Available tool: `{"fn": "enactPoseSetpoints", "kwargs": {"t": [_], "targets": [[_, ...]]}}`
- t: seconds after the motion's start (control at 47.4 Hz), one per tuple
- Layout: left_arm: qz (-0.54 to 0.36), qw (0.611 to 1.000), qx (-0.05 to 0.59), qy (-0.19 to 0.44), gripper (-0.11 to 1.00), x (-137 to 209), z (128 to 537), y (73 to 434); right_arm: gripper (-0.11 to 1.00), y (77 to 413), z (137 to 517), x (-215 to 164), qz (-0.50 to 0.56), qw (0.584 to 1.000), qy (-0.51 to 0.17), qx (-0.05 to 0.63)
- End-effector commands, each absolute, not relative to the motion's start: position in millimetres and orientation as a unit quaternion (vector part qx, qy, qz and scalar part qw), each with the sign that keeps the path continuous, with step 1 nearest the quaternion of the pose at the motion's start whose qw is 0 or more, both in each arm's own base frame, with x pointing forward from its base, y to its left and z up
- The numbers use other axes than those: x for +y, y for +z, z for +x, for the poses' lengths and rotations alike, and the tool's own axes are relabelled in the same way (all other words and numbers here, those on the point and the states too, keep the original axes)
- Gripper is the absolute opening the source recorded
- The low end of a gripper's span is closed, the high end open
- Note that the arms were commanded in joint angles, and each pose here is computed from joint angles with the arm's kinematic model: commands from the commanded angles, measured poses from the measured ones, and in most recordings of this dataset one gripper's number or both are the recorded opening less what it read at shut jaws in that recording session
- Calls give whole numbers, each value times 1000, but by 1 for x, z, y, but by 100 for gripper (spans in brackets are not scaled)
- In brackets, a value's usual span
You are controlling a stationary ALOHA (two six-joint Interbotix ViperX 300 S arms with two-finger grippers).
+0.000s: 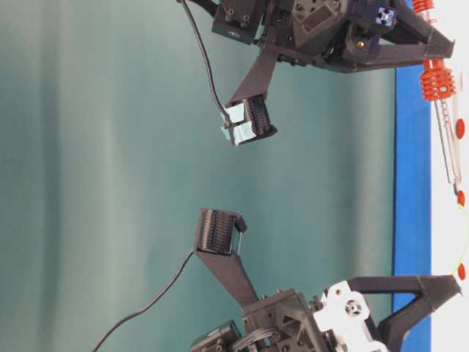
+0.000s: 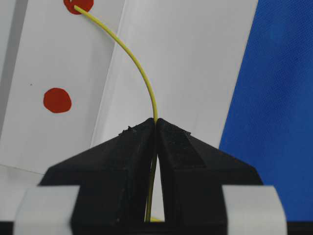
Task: Touch the tip of the soldering iron to the tip of the solder at the mark.
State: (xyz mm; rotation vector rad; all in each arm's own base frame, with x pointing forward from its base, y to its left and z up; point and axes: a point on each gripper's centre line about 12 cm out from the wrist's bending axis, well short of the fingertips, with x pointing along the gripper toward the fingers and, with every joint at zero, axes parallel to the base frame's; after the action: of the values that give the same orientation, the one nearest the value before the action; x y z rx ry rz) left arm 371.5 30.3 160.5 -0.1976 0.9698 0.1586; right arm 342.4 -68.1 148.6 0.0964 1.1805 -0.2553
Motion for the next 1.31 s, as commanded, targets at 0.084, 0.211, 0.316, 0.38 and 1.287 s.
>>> {"fn": "enactPoseSetpoints", "kwargs": {"t": [0.084,0.211,0.316,0.38,1.287], "targets": [[-94,885,449,75,2,31,377,173,6,159,347,-69,43,829,-120,545],[-93,885,450,74,2,31,376,172,6,159,347,-69,43,827,-121,547],[-93,885,449,74,2,31,377,173,6,160,347,-69,44,827,-121,548],[-93,885,449,74,2,31,377,173,6,160,347,-69,44,827,-121,548],[-92,887,447,74,2,31,381,174,6,161,351,-67,40,820,-119,558]]}}
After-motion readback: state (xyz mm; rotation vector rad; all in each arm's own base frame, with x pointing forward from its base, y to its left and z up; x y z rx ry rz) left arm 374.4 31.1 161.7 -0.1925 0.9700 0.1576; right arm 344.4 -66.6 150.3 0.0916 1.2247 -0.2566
